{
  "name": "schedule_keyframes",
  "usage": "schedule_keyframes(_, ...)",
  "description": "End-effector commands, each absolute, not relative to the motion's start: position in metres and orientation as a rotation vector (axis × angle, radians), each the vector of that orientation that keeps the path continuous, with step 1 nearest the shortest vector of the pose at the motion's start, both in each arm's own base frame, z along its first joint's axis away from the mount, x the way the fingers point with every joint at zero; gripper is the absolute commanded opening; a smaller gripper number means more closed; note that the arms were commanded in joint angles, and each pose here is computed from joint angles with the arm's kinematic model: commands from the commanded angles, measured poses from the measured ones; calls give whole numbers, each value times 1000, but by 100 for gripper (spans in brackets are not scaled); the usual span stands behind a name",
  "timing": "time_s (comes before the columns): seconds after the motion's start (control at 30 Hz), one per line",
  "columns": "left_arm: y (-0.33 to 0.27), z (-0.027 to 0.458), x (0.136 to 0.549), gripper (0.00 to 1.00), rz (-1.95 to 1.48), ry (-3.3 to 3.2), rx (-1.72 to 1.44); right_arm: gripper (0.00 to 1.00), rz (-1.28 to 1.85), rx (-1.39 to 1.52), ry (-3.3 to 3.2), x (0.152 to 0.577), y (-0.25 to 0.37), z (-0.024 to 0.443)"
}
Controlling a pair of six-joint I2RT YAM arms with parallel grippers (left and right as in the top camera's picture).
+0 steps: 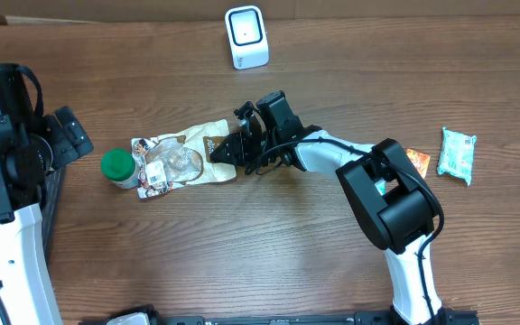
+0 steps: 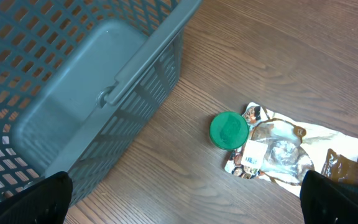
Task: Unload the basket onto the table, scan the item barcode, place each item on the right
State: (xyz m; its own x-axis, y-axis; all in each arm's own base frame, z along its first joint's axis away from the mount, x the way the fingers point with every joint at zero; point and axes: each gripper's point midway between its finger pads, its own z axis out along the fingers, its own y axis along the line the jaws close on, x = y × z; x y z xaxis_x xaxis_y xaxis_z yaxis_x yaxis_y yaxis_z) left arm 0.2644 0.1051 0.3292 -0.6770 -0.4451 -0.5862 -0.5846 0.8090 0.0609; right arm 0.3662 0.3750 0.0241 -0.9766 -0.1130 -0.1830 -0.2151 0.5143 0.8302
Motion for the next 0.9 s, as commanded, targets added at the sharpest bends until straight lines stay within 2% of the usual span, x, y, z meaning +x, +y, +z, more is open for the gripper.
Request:
schedule_keyframes(0.0, 107, 334, 261, 100, 328, 2403, -787, 48, 1484, -235, 2685, 361, 377, 9)
schedule_keyframes(0.3, 107, 334, 261, 100, 328, 2403, -787, 49, 1733, -39, 2719, 357, 388, 19)
schedule_keyframes(0.87, 107, 334, 261, 100, 328, 2403, -787, 50, 1612, -141, 2623, 370, 394, 17)
